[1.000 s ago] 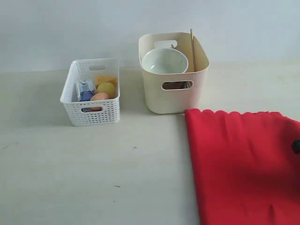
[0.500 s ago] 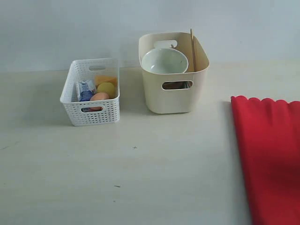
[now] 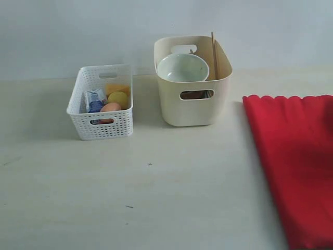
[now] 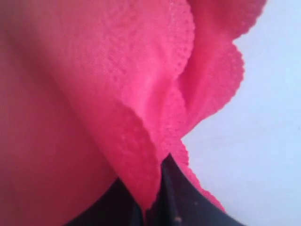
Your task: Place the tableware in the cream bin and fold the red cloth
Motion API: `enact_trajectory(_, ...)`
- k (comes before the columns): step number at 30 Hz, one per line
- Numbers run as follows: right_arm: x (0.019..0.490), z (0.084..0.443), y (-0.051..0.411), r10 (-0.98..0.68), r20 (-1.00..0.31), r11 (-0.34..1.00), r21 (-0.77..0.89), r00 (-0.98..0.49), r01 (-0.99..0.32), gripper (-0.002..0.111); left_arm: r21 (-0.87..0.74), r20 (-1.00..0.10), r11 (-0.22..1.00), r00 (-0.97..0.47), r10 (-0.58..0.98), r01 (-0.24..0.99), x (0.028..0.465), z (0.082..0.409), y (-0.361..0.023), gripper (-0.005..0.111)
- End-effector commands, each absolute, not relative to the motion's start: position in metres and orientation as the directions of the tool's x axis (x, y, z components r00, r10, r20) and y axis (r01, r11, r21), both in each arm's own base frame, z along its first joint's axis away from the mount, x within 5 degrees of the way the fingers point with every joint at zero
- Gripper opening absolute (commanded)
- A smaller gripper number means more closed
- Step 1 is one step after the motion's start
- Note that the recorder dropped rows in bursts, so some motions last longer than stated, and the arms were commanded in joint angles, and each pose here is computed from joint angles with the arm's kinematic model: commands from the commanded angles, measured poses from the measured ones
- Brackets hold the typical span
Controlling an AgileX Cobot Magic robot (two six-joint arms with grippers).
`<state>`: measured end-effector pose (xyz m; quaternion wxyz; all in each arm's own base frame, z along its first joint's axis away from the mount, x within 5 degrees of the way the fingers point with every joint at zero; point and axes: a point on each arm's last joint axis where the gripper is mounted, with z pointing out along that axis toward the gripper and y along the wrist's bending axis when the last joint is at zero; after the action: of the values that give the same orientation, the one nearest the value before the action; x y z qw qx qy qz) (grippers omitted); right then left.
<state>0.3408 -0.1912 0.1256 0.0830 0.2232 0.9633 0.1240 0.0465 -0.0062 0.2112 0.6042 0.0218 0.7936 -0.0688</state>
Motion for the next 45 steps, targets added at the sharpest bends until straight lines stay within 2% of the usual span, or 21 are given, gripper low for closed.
enact_trajectory(1, 0.361, 0.127, -0.199, 0.466, -0.158, 0.855, 0.333, -0.870, 0.397, 0.000, -0.095, -0.966, 0.993, -0.248, -0.074, 0.074, 0.047, 0.212, -0.004, 0.054)
enact_trajectory(12, 0.393, 0.124, -0.212, 0.480, -0.200, 0.836, 0.402, -0.854, 0.375, 0.000, -0.094, -0.953, 0.995, -0.292, -0.083, 0.024, 0.052, 0.179, -0.003, 0.054)
enact_trajectory(22, 0.419, 0.113, -0.217, 0.540, -0.213, 0.767, 0.522, -0.814, 0.372, 0.000, -0.090, -0.960, 0.996, -0.269, -0.080, 0.026, 0.053, 0.181, -0.002, 0.054)
enact_trajectory(28, 0.460, 0.104, -0.177, 0.483, -0.244, 0.774, 0.569, -0.841, 0.279, 0.000, -0.090, -0.960, 0.996, -0.269, -0.080, 0.026, 0.053, 0.181, -0.002, 0.054)
enact_trajectory(33, 0.477, 0.101, -0.173, 0.561, -0.251, 0.742, 0.576, -0.789, 0.344, 0.000, -0.090, -0.960, 0.996, -0.269, -0.080, 0.026, 0.053, 0.181, -0.002, 0.054)
enact_trajectory(39, 0.483, 0.101, -0.181, 0.587, -0.332, 0.758, 0.547, -0.738, 0.356, 0.000, -0.090, -0.960, 0.996, -0.269, -0.080, 0.026, 0.053, 0.181, -0.002, 0.054)
enact_trajectory(41, 0.484, 0.103, -0.182, 0.566, -0.361, 0.777, 0.536, -0.741, 0.331, 0.002, -0.090, -0.960, 0.996, -0.269, -0.080, 0.026, 0.053, 0.181, -0.002, 0.054)
enact_trajectory(45, 0.491, 0.116, -0.182, 0.502, -0.408, 0.813, 0.524, -0.763, 0.254, 0.018, -0.090, -0.960, 0.996, -0.269, -0.080, 0.026, 0.053, 0.181, -0.002, 0.054)
